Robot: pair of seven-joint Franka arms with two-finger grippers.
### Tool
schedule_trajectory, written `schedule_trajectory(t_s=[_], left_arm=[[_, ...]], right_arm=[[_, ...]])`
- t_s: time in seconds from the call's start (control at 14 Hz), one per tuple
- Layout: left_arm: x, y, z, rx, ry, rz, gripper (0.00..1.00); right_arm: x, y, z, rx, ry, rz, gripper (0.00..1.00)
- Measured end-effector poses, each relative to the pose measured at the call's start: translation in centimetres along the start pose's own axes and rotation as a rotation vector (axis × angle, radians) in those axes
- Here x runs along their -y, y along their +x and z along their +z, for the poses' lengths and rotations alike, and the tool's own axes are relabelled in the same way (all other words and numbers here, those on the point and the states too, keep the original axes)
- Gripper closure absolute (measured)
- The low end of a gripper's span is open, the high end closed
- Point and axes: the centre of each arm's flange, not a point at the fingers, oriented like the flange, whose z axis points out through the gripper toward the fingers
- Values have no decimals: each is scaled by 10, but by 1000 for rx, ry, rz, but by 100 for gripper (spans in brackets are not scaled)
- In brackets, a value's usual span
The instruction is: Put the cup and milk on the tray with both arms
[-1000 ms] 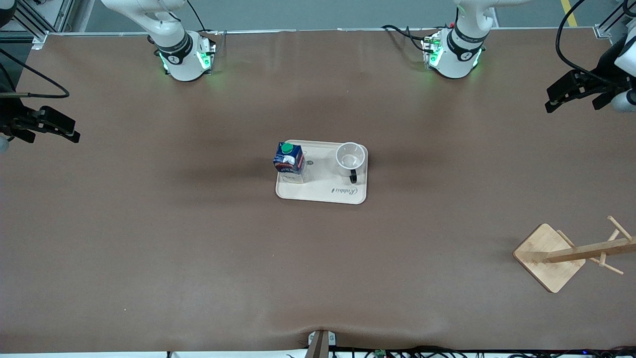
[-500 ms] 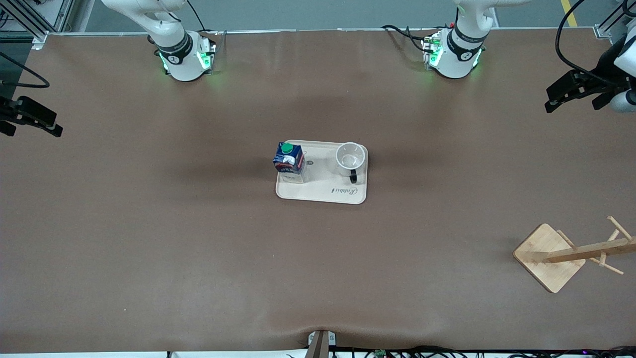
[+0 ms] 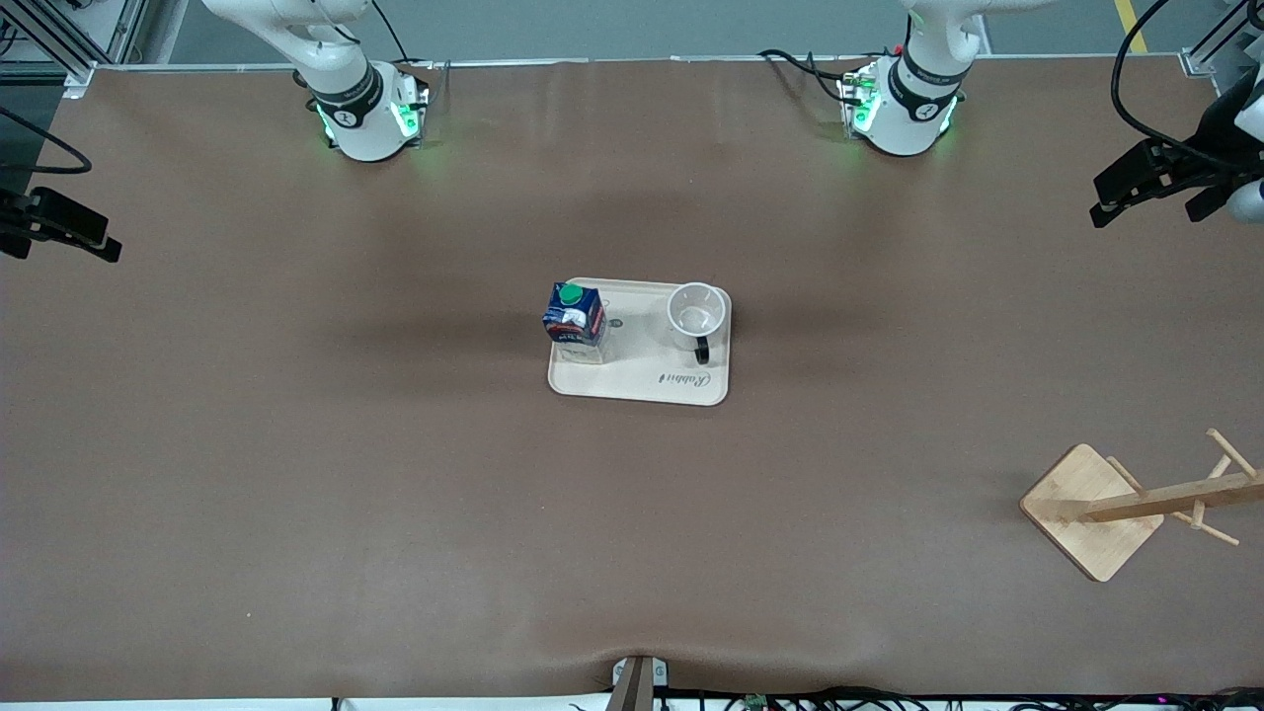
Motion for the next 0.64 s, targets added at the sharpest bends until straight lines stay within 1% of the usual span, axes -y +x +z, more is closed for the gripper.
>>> schedule_trajectory(t_s=[0.36, 0.64], left_arm=[[0, 0, -1, -3, 0, 1, 0], [-1, 0, -1, -3, 0, 1, 0]], right_arm=[[-3, 0, 1, 1, 0, 5, 0], [-18, 2, 0, -14, 0, 32, 0]])
